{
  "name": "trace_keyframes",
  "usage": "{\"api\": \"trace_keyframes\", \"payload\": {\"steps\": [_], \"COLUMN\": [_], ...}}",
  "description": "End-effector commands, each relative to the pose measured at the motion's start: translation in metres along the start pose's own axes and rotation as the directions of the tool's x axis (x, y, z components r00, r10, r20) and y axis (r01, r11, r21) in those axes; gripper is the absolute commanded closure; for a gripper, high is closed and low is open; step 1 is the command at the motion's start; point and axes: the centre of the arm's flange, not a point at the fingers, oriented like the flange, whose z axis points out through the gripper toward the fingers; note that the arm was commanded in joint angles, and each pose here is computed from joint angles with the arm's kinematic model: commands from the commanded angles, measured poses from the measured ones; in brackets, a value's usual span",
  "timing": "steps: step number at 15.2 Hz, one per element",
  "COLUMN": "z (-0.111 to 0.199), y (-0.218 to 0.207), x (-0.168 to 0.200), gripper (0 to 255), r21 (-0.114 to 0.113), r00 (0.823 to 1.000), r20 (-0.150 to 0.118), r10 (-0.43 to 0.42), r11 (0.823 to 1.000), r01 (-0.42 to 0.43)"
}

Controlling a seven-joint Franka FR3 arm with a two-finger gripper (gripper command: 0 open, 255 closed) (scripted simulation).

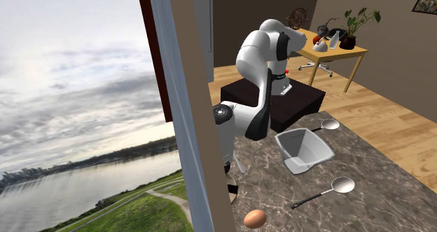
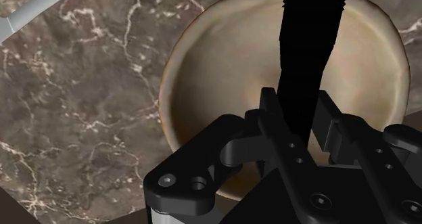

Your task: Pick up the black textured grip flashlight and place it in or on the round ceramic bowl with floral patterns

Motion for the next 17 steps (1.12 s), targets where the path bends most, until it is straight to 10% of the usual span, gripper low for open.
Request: {"api": "trace_keyframes", "payload": {"steps": [1, 2, 17], "z": [0.004, 0.004, -0.046], "y": [0.001, 0.002, 0.001], "x": [-0.001, 0.0, -0.001], "gripper": [255, 0, 0], "r21": [-0.006, -0.006, -0.006], "r00": [1.0, 1.0, 1.0], "r20": [0.002, 0.002, 0.002], "r10": [0.0, 0.0, 0.0], "r11": [1.0, 1.0, 1.0], "r01": [0.0, 0.0, 0.0]}}
